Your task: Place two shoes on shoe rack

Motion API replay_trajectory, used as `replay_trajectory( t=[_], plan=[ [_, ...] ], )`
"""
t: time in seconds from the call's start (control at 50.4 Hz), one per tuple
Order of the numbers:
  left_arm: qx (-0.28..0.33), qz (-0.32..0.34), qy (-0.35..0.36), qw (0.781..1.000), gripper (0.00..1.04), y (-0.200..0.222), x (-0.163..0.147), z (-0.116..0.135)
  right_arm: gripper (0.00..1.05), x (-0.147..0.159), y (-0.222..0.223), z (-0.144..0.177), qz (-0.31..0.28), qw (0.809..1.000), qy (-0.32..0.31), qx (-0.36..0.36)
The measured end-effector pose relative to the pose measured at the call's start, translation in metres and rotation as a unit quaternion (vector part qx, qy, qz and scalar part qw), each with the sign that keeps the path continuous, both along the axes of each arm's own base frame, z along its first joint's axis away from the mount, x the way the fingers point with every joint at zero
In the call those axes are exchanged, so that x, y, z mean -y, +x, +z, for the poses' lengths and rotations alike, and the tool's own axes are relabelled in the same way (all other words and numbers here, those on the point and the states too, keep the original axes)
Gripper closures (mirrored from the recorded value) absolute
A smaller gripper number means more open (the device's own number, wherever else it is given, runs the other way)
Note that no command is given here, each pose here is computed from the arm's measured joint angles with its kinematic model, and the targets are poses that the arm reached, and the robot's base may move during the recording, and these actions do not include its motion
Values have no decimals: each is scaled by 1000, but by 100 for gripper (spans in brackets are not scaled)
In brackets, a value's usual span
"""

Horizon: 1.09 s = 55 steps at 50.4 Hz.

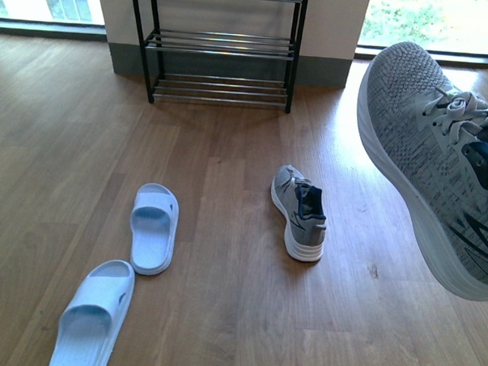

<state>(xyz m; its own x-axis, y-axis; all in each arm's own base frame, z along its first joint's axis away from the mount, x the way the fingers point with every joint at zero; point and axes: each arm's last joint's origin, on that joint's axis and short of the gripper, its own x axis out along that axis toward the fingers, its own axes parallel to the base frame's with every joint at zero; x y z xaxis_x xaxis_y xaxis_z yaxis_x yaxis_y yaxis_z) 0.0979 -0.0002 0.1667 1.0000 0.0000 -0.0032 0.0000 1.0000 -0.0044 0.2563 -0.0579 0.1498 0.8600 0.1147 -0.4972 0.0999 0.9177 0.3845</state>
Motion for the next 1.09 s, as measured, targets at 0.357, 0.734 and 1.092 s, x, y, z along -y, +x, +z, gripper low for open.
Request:
replay_trajectory(
  t=[0.357, 0.734, 1.092],
  plan=[
    [0, -1, 0, 1000, 9, 0, 0, 0, 104, 0, 0, 0, 0, 1000, 0, 0],
    [0, -2, 0, 1000, 9, 0, 0, 0, 104, 1, 0, 0, -4, 1000, -1, 0],
    [0, -1, 0, 1000, 9, 0, 0, 0, 104, 1, 0, 0, -5, 1000, -1, -1]
  ],
)
